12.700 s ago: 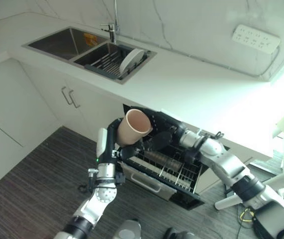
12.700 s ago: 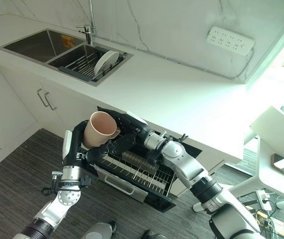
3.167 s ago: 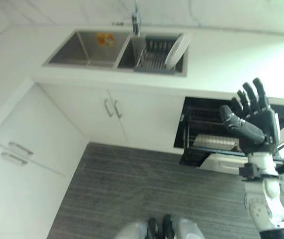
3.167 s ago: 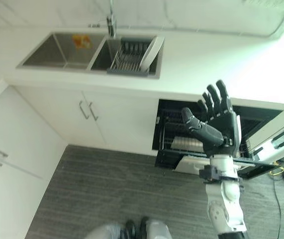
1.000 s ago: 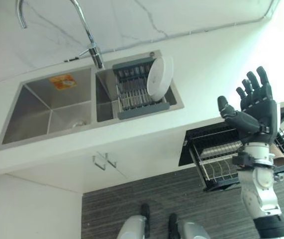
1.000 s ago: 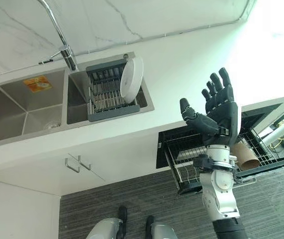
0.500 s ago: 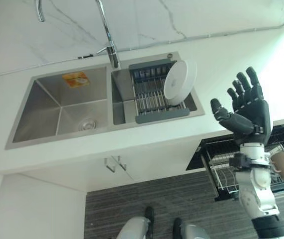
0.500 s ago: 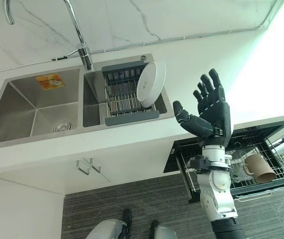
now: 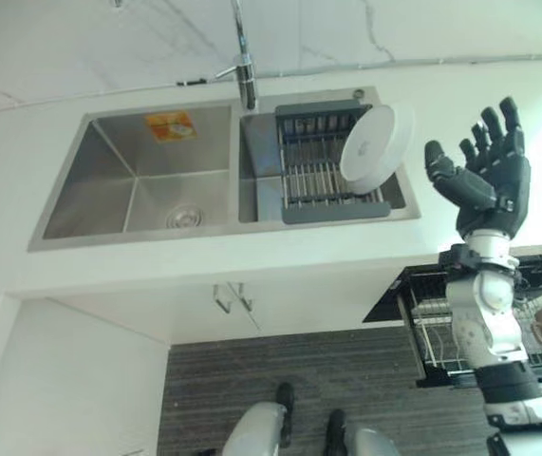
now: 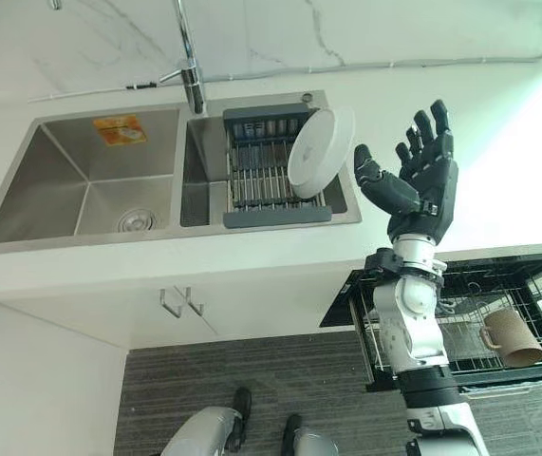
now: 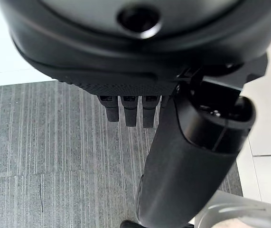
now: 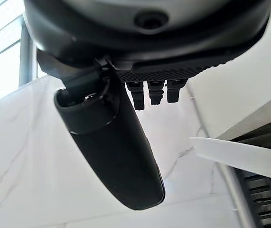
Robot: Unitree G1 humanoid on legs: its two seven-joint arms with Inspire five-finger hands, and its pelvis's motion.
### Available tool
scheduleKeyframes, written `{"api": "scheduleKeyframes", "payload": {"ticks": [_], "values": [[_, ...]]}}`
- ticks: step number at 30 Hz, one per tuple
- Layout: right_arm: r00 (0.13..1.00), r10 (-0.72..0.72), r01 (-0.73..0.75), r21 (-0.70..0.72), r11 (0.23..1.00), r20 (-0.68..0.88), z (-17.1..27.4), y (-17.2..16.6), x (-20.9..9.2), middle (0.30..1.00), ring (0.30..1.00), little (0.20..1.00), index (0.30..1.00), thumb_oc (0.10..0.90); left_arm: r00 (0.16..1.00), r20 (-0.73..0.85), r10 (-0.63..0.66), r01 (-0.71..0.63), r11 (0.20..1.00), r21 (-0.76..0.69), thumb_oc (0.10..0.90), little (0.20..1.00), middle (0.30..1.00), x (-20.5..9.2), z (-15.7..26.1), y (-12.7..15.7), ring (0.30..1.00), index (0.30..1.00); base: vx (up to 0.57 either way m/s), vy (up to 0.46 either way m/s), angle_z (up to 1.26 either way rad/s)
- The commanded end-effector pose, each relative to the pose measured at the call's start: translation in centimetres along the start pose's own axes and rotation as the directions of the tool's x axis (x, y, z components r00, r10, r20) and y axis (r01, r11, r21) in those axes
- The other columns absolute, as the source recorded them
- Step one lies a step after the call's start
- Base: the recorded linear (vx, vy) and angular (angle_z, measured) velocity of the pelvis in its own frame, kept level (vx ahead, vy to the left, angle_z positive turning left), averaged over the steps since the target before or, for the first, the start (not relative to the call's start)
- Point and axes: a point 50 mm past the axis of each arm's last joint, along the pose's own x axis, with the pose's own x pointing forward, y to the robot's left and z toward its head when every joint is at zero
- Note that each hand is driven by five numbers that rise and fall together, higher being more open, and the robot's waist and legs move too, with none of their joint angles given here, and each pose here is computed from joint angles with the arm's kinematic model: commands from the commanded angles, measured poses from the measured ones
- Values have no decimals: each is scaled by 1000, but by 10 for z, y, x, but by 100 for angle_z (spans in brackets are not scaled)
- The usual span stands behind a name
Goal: Place the dishes in the dishwasher.
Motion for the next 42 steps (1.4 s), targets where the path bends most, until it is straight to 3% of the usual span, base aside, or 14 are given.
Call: {"api": "scheduleKeyframes", "payload": {"ticks": [1,16,26,42], "values": [[961,68,-84,51,995,269,56,21,17,900,900,900,900,800,995,64,73,-77,995,59,800,900,900,0,7,19,900,900,0,0,0],[970,82,-91,30,995,230,55,29,31,900,900,900,900,800,994,99,55,-63,995,78,800,900,900,1,25,24,900,900,0,0,0],[980,105,-127,130,983,169,55,34,41,900,900,900,900,800,988,150,22,-41,991,124,800,900,900,1,31,22,900,900,0,0,0],[975,112,-134,103,986,194,72,44,59,900,900,900,900,800,997,76,10,-22,987,156,800,900,900,2,20,27,900,900,-6,-3,4]]}}
